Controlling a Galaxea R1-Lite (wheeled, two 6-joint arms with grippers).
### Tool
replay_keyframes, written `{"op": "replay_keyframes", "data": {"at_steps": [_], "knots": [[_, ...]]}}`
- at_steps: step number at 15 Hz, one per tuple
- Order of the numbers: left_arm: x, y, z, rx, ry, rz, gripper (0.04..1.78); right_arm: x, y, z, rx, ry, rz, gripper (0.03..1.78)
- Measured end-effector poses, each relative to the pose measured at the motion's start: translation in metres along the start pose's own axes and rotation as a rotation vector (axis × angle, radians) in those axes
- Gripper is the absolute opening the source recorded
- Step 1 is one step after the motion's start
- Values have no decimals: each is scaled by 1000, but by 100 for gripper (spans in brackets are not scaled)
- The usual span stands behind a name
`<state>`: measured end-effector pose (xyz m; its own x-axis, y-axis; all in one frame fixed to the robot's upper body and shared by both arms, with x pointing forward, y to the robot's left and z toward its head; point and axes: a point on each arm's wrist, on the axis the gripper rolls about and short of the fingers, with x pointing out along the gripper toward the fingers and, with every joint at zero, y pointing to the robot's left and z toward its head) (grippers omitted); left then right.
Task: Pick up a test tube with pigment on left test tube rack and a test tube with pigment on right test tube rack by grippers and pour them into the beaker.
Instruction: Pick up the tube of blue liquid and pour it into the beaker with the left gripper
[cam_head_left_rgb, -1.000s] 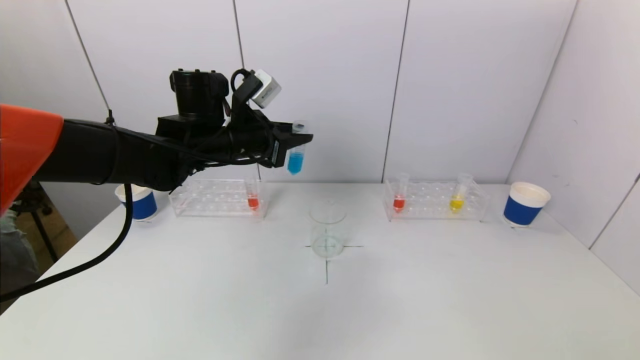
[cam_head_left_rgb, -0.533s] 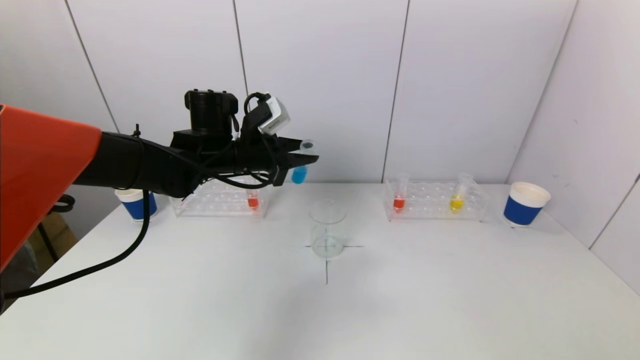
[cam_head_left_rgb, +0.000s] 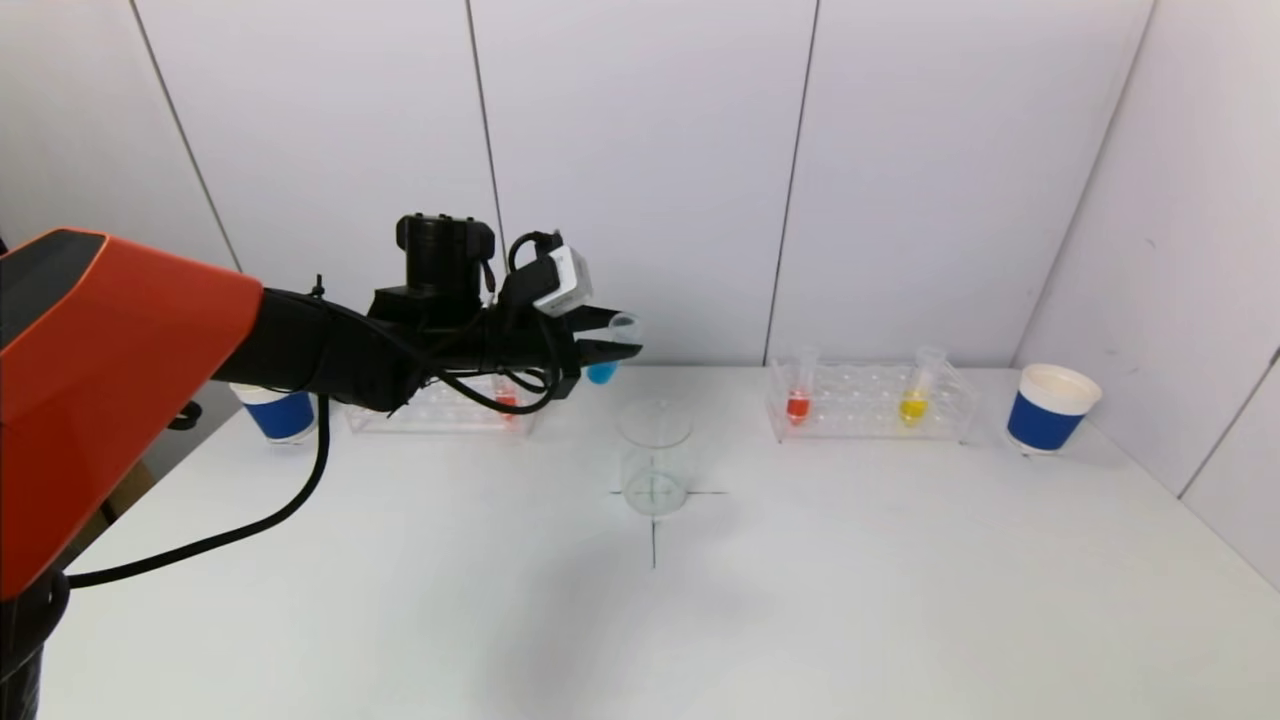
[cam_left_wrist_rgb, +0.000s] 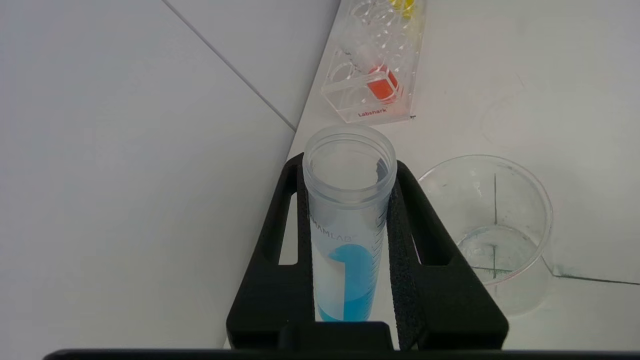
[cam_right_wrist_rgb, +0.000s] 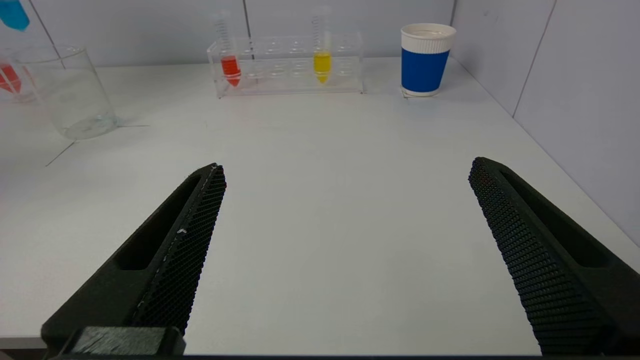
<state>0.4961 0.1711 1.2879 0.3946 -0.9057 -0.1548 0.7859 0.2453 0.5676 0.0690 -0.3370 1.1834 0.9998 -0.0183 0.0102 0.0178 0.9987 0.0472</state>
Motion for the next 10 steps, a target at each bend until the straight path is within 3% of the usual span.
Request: {"op": "replay_keyframes", "data": {"at_steps": [10], "knots": [[7,-4,-15,291,47,9,44,0,0,0,0,0,0,177]]}}
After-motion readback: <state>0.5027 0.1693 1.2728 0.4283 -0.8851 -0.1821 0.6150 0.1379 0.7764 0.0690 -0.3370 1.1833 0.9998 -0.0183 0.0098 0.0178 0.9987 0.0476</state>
